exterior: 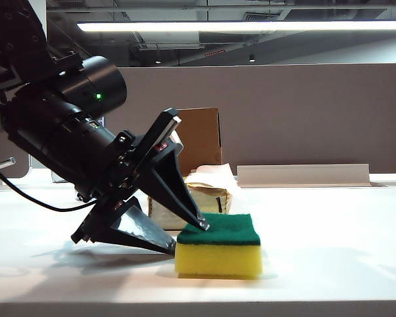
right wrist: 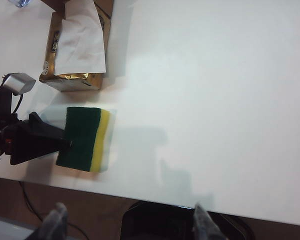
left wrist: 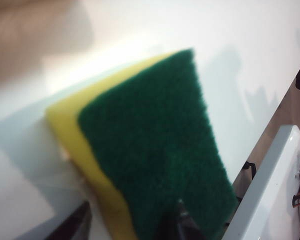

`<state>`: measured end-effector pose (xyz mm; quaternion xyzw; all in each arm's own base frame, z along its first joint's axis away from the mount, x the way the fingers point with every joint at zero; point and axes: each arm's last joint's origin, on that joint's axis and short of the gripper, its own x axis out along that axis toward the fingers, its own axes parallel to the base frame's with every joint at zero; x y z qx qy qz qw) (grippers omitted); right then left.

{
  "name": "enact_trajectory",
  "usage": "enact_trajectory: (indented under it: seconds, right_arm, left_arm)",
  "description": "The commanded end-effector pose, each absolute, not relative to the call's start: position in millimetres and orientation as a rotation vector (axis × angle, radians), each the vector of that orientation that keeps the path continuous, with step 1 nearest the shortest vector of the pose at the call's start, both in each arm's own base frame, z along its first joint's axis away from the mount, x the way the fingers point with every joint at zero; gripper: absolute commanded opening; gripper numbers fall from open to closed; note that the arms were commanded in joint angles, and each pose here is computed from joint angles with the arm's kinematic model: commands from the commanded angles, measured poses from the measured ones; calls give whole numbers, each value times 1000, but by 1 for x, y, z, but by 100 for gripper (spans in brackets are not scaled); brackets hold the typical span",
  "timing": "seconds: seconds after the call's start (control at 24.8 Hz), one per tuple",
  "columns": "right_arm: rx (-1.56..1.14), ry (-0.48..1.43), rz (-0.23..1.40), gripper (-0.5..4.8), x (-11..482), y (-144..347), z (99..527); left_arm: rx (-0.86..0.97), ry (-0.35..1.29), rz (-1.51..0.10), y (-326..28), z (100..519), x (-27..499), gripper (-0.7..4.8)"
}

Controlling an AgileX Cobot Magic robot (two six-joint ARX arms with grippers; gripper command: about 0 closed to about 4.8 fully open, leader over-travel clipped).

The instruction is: Move the sponge from right to left to wipe the table, avoiding obstacles on the table, and finally reaching the bottle of mineral water.

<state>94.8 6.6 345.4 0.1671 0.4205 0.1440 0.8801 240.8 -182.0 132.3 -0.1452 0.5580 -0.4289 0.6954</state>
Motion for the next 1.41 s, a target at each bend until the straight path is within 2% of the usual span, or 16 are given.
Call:
enact_trajectory:
  seconds: [0.04,0.4,0.76,0.81,0.85,0.97,1.41]
  right_arm:
    - [346,859,304,323,94,7,348]
    - [345,857,304,323,93,7,348]
    - [344,851,305,322,91,7,349]
    - [343,849,305,322,91,7,349]
    - [343,848,305,321,91,7,349]
    - [342,846,305,301,90,7,349]
    - [343,847,305,301,90,7,349]
  left_arm:
    - [-299,1324,-893,-179,125,235,235]
    - [-266,1311,-835,-183,131,241,235]
    - [-242,1391,-817,-199,125,254,208]
    - [-241,1394,-815,-199,124,254,193]
    - [-240,1399,-814,-199,124,253,151]
    - [-235,1407,-806,-198,124,253,-6]
    - [-204,1397,-757,-197,123,253,-6]
